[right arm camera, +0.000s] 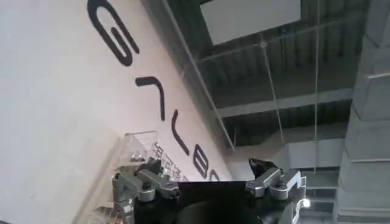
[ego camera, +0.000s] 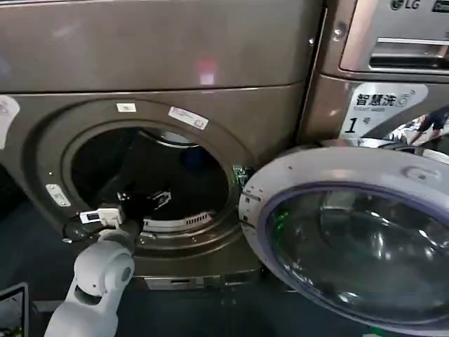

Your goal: Grasp the clothes from the dryer.

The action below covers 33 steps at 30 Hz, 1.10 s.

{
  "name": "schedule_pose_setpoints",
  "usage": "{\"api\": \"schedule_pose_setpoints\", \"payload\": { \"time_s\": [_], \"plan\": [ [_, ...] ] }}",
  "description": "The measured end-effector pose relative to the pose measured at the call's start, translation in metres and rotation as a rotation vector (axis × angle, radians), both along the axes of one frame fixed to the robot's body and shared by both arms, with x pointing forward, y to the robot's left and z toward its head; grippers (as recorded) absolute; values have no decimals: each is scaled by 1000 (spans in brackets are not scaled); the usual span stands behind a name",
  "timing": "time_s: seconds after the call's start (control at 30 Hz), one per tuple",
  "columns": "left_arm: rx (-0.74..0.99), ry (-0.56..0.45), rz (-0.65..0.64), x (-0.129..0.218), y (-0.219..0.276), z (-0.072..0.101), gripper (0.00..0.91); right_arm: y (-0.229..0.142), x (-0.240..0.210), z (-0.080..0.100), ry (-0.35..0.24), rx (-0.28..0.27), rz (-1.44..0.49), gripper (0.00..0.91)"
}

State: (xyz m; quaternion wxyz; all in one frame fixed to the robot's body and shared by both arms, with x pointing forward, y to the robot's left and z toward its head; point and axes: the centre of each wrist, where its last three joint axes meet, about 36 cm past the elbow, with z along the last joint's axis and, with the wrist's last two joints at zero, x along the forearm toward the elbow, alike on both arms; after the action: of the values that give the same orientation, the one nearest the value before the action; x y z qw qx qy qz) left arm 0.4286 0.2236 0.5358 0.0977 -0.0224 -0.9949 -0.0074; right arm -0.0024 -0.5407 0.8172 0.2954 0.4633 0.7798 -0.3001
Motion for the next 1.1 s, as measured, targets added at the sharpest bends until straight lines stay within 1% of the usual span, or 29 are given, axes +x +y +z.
{"api": "schedule_pose_setpoints", "payload": {
  "time_s": [0.77,1.1],
  "plan": [
    [-1,-3,-5,2,-2,0,907,1,-1,0,0,-4,-4,907],
    [-2,-7,-9,15,-9,-4,907,3,-3,6,-2,-16,-15,907]
  ]
}}
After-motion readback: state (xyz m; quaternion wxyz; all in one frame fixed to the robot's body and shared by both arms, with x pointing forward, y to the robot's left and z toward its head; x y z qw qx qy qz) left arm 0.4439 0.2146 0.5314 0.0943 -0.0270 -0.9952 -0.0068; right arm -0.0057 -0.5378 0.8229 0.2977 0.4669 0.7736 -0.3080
